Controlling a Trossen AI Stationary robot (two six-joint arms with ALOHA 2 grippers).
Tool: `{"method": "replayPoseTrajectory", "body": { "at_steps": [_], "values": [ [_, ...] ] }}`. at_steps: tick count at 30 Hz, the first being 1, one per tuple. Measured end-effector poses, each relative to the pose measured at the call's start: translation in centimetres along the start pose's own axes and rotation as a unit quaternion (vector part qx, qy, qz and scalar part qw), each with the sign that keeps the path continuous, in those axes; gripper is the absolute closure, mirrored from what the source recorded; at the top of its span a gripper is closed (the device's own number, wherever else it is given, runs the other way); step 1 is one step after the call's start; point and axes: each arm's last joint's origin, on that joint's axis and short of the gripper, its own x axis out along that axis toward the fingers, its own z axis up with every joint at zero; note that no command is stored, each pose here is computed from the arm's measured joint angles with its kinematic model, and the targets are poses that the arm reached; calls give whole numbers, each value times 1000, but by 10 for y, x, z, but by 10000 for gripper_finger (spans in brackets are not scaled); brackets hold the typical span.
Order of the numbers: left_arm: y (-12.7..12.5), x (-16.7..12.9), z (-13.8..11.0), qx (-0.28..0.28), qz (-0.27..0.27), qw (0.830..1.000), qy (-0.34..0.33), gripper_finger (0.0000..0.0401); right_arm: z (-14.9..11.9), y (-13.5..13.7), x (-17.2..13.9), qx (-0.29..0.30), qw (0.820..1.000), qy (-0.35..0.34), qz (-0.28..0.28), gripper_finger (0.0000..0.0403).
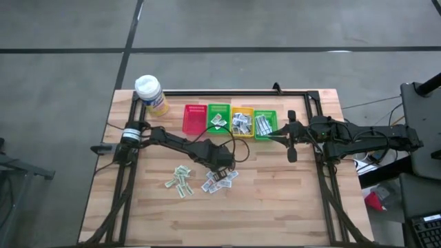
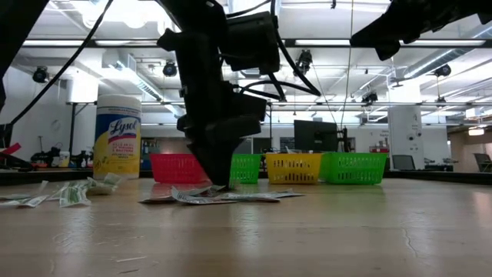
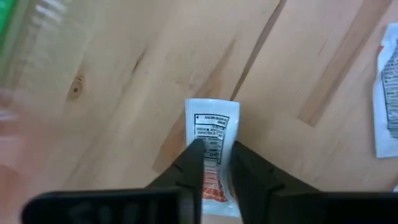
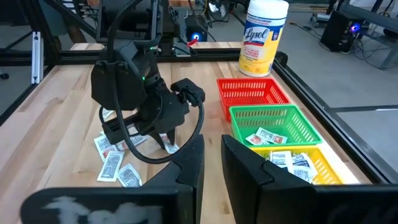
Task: Pick & Place First Aid Supplies
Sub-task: Put the orange ointment pack into the left green bin
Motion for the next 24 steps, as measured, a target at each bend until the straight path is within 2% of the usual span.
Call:
{"method": "replayPoseTrajectory", "body": {
  "at_steps": [7,15,20,24],
  "values": [
    [1,1,0,0,16,1000,-11,394,0,0,0,0,1000,0,0,351],
    [1,-12,9,-1,8,1000,-26,399,0,0,0,-1,1000,0,0,351],
    [4,-37,21,17,-7,999,-47,401,0,0,0,-1,1000,0,0,351],
    [9,-72,31,24,-53,996,-73,401,0,0,0,-1,1000,0,0,351]
  ]
}}
